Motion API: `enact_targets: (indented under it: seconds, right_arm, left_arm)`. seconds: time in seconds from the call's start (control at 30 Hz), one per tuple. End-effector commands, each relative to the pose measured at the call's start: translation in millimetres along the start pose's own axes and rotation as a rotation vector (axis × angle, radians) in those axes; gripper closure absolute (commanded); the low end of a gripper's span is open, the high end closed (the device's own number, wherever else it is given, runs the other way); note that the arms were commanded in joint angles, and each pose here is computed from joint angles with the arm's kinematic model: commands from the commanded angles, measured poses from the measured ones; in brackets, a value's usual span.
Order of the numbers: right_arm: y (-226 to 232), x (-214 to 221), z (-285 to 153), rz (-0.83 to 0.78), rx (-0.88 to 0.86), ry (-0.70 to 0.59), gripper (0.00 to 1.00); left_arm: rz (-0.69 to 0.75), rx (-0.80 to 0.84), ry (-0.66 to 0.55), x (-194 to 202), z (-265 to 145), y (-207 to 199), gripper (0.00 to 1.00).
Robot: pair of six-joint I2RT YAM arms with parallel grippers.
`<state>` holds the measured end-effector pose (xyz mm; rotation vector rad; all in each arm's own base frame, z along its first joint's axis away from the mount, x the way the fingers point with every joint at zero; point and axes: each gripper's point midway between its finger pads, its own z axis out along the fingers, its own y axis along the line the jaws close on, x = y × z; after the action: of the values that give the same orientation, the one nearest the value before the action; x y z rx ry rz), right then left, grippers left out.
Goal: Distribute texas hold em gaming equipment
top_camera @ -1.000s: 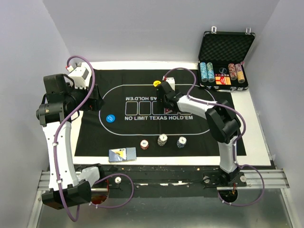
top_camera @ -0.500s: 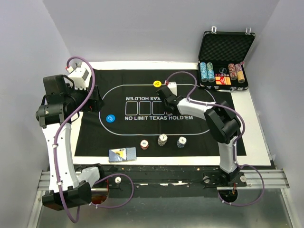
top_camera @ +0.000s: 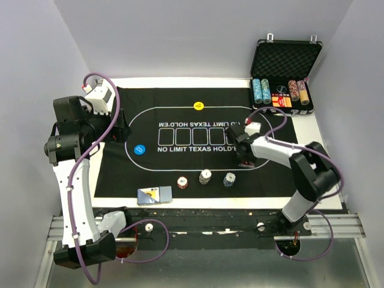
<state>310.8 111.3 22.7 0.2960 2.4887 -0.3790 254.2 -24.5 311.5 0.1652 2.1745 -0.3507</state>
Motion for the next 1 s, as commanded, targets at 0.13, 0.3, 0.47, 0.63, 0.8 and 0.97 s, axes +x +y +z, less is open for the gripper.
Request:
enact_targets:
  seconds: [0.13,0.3,0.47,0.63,0.8,0.97]
  right_arm:
    - [-67,34,-23,0.138,0.178,0.096,0.62]
    - [-78,19,-37,0.175,0.173,0.040,0.58]
    - [-39,-25,-68,0.157,-0.063,-0.025,0.42]
    - [38,-63,-146,0.003,-0.393,-0.187,0.22]
    - [114,-36,-215,-0.245,-0.532,-0.245,0.16]
    - [162,20,-231,-0.359,-0.623,-0.183,0.13]
  left_arm:
    - [-0.002,0.006,0.006,1,-5,-3,0.01]
    - [0.008,0.004,0.003,0,-4,-1,0.01]
    - [-0.007,0.018,0.017,5,1,-2,0.01]
    - [-0.012,0.021,0.029,10,4,-1,0.01]
    - [-0.024,0.018,0.038,14,6,0,0.01]
    - [-0.044,-0.009,0.042,16,8,5,0.01]
